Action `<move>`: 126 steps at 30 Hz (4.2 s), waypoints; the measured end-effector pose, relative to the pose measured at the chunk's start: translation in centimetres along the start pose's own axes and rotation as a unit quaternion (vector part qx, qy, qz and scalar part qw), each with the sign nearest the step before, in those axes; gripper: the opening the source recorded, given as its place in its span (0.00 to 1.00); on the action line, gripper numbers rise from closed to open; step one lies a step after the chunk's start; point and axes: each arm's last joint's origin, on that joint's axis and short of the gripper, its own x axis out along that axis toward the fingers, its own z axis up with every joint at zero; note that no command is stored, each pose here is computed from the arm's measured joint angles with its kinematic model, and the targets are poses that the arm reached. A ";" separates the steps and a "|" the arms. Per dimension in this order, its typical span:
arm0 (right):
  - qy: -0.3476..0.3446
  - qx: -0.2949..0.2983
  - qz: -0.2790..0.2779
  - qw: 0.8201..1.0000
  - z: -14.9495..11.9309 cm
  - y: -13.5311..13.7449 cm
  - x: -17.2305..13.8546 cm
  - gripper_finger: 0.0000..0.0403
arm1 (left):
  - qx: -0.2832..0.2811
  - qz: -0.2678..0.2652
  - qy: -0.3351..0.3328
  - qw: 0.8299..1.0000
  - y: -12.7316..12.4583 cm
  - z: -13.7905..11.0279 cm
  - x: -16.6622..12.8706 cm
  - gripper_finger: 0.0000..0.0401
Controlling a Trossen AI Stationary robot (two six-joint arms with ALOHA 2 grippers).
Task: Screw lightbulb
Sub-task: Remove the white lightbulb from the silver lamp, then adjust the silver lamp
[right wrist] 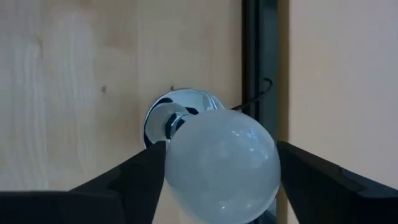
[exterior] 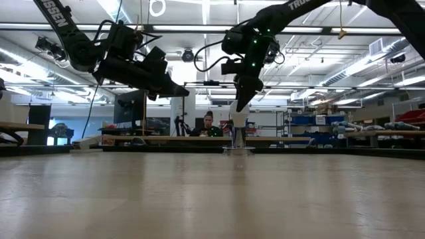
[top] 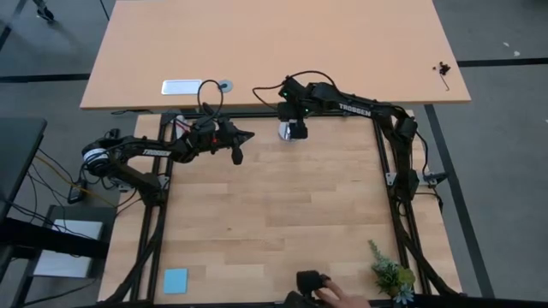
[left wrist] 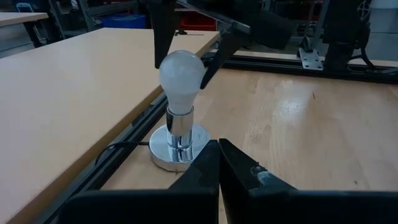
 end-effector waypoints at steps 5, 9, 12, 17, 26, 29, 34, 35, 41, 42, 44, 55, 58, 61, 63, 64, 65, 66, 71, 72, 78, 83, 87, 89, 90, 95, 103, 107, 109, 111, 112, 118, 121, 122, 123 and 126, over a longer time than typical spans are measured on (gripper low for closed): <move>-0.007 0.042 -0.005 0.999 0.6 0.7 -0.4 0.83 | 0.000 0.000 0.002 1.000 0.0 0.0 0.0 0.01; -0.002 0.096 -0.030 0.995 1.1 1.1 -0.9 0.87 | 0.000 0.000 0.002 1.000 0.0 0.0 0.0 0.01; -0.005 0.136 -0.040 0.990 1.3 1.0 -1.4 0.87 | 0.000 0.000 0.002 1.000 0.0 0.0 0.0 0.01; 0.002 0.176 -0.039 0.984 1.0 0.6 -1.4 0.86 | -0.002 -0.001 0.002 1.000 -0.1 0.0 0.0 0.01; -0.006 0.176 -0.044 0.983 -0.2 -0.5 -4.3 0.81 | -0.021 0.002 0.012 1.000 0.3 -1.0 1.8 0.01; -0.031 0.176 -0.053 0.983 -0.4 -0.6 -6.7 0.79 | -0.036 -0.010 0.025 0.999 0.6 -1.3 4.3 0.01; -0.042 0.175 -0.056 0.982 -1.3 -0.3 -10.0 0.75 | -0.045 -0.013 0.067 0.997 1.3 -1.9 8.5 0.00; -0.033 0.175 -0.052 0.983 -1.6 -0.2 -10.2 0.74 | -0.047 -0.011 0.080 0.996 1.5 -2.0 9.2 0.00; -0.018 0.190 -0.043 0.981 -2.3 0.2 -11.2 0.54 | -0.054 -0.006 0.133 0.990 2.2 -2.0 12.4 0.00; -0.017 0.191 -0.042 0.981 -2.3 0.2 -11.1 0.50 | -0.053 -0.003 0.139 0.989 2.3 -1.9 12.7 0.00; -0.016 0.190 -0.041 0.981 -2.2 0.2 -11.1 0.41 | -0.051 -0.004 0.158 0.986 2.3 -1.9 12.8 0.00; -0.020 0.191 -0.039 0.981 -2.1 0.3 -11.1 0.02 | 0.026 0.009 0.207 0.978 3.4 -1.8 12.7 0.00; -0.022 0.191 -0.039 0.980 -2.1 0.3 -11.0 0.04 | 0.039 0.010 0.222 0.974 4.3 -2.1 12.4 0.00; -0.041 0.215 -0.042 0.975 -1.9 0.2 -10.6 0.05 | 0.029 0.002 0.227 0.973 5.1 -2.4 12.1 0.00; -0.057 0.231 -0.026 0.971 -1.8 0.4 -9.5 0.04 | 0.023 -0.005 0.230 0.973 5.2 -2.8 11.8 0.00; -0.062 0.232 -0.018 0.970 -1.9 0.5 -8.6 0.03 | 0.020 -0.007 0.232 0.972 5.2 -3.0 11.7 0.00; -0.066 0.233 -0.016 0.970 -2.1 0.6 -7.5 0.02 | 0.020 -0.007 0.232 0.972 5.2 -3.2 11.6 0.00; -0.068 0.231 -0.016 0.970 -2.5 0.8 -6.4 0.02 | 0.018 -0.006 0.231 0.973 5.1 -3.3 11.5 0.00; -0.121 0.281 -0.038 0.951 -5.7 0.4 -1.9 0.01 | 0.006 -0.003 0.235 0.972 5.0 -3.9 11.2 0.00; -0.139 0.295 -0.030 0.945 -6.5 0.3 -1.5 0.01 | 0.005 -0.003 0.236 0.972 4.9 -4.0 11.2 0.00; -0.235 0.334 -0.048 0.912 -8.4 0.5 -1.4 0.01 | 0.000 0.002 0.217 0.976 5.0 -3.9 11.2 0.00; -0.255 0.359 -0.125 0.889 -9.0 -0.6 -2.6 0.01 | 0.001 0.005 0.205 0.979 5.0 -3.7 11.3 0.00; -0.248 0.382 -0.132 0.881 -9.7 -1.3 -1.8 0.01 | -0.004 0.007 0.203 0.979 5.0 -3.6 11.4 0.00; -0.239 0.401 -0.129 0.875 -10.3 -1.5 -0.6 0.01 | -0.005 0.008 0.200 0.980 5.1 -3.6 11.4 0.00; -0.230 0.414 -0.125 0.872 -10.8 -1.3 0.3 0.01 | -0.005 0.008 0.199 0.980 5.1 -3.6 11.4 0.00; -0.224 0.464 -0.059 0.855 -12.4 0.1 4.8 0.01 | -0.007 0.013 0.192 0.981 5.5 -3.5 11.3 0.00; -0.189 0.477 -0.002 0.858 -11.8 2.9 8.9 0.01 | -0.016 -0.011 0.186 0.982 5.9 -3.4 11.2 0.00; -0.181 0.468 0.022 0.864 -11.1 4.2 9.8 0.01 | -0.005 -0.019 0.186 0.982 5.8 -3.5 11.2 0.00; -0.178 0.469 0.034 0.864 -10.9 4.7 9.9 0.01 | -0.004 -0.020 0.186 0.982 5.8 -3.5 11.2 0.00; -0.180 0.463 0.040 0.867 -10.4 5.2 10.0 0.01 | -0.004 -0.020 0.186 0.982 5.8 -3.5 11.2 0.00; -0.182 0.461 0.044 0.868 -10.3 5.4 10.0 0.01 | -0.003 -0.021 0.186 0.982 5.8 -3.5 11.2 0.00; -0.189 0.448 0.055 0.872 -9.3 6.6 10.0 0.01 | 0.010 -0.023 0.186 0.982 5.8 -3.5 11.2 0.00; -0.200 0.451 0.016 0.869 -9.0 6.4 9.9 0.01 | 0.009 -0.024 0.187 0.982 5.8 -3.5 11.1 0.00; -0.207 0.454 0.004 0.867 -8.9 6.3 9.8 0.01 | 0.009 -0.023 0.188 0.982 5.8 -3.5 11.1 0.00; -0.212 0.457 -0.006 0.864 -8.9 6.1 9.7 0.01 | 0.008 -0.024 0.189 0.982 5.8 -3.5 11.1 0.00; -0.207 0.473 -0.022 0.856 -9.2 5.7 9.8 0.01 | 0.008 -0.024 0.191 0.981 5.8 -3.6 11.1 0.00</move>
